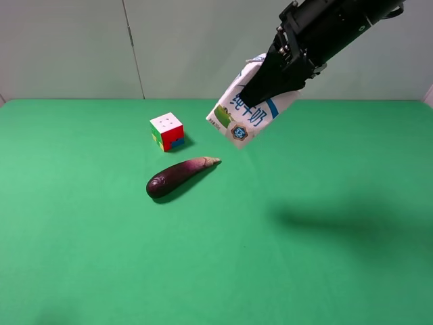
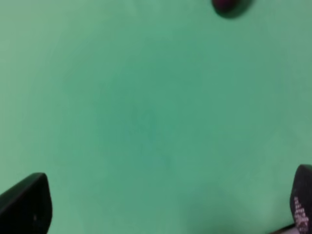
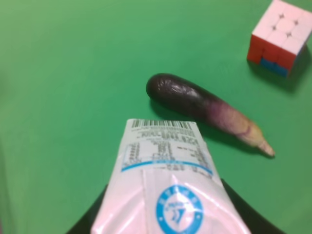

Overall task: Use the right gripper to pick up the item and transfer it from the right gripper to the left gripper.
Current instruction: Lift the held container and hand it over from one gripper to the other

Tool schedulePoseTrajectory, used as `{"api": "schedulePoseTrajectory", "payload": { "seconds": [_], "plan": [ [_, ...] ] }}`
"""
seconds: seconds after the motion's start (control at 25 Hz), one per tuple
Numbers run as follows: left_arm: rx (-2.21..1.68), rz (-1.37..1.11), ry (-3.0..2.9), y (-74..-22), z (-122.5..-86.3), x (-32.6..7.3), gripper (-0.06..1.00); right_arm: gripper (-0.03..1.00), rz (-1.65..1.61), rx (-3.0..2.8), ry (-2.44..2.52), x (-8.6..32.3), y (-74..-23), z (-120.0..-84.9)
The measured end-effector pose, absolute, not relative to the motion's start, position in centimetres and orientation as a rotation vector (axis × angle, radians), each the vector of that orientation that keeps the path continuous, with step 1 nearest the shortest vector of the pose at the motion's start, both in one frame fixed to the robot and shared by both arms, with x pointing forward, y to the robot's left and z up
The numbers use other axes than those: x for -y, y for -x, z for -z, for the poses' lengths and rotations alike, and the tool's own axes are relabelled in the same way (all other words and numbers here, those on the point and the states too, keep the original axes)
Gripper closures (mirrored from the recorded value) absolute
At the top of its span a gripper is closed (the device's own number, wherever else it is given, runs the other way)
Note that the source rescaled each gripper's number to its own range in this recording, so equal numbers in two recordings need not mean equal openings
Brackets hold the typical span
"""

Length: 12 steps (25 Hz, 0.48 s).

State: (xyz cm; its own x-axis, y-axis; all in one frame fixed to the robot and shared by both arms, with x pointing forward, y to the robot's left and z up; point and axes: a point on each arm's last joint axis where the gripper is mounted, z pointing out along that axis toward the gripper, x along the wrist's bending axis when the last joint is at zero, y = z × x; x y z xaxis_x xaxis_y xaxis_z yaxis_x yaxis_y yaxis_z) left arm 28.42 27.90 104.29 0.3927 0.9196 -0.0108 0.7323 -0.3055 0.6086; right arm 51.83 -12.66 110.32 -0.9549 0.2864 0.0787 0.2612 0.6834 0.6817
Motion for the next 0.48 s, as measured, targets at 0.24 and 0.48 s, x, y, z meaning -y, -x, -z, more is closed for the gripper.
{"api": "schedulePoseTrajectory", "payload": {
  "seconds": [0.24,0.48],
  "plan": [
    [-1.07,-0.498,-2.192,-31.3,-105.0,-26.4,0.0,0.97,-1.24,-2.828,-0.406,12.2,-51.7,-110.7],
    [-0.91,-0.39,-2.247,-34.4,-104.2,-24.7,0.01,0.97,-1.274,-2.853,-0.339,12.1,-51.3,-110.8]
  ]
}}
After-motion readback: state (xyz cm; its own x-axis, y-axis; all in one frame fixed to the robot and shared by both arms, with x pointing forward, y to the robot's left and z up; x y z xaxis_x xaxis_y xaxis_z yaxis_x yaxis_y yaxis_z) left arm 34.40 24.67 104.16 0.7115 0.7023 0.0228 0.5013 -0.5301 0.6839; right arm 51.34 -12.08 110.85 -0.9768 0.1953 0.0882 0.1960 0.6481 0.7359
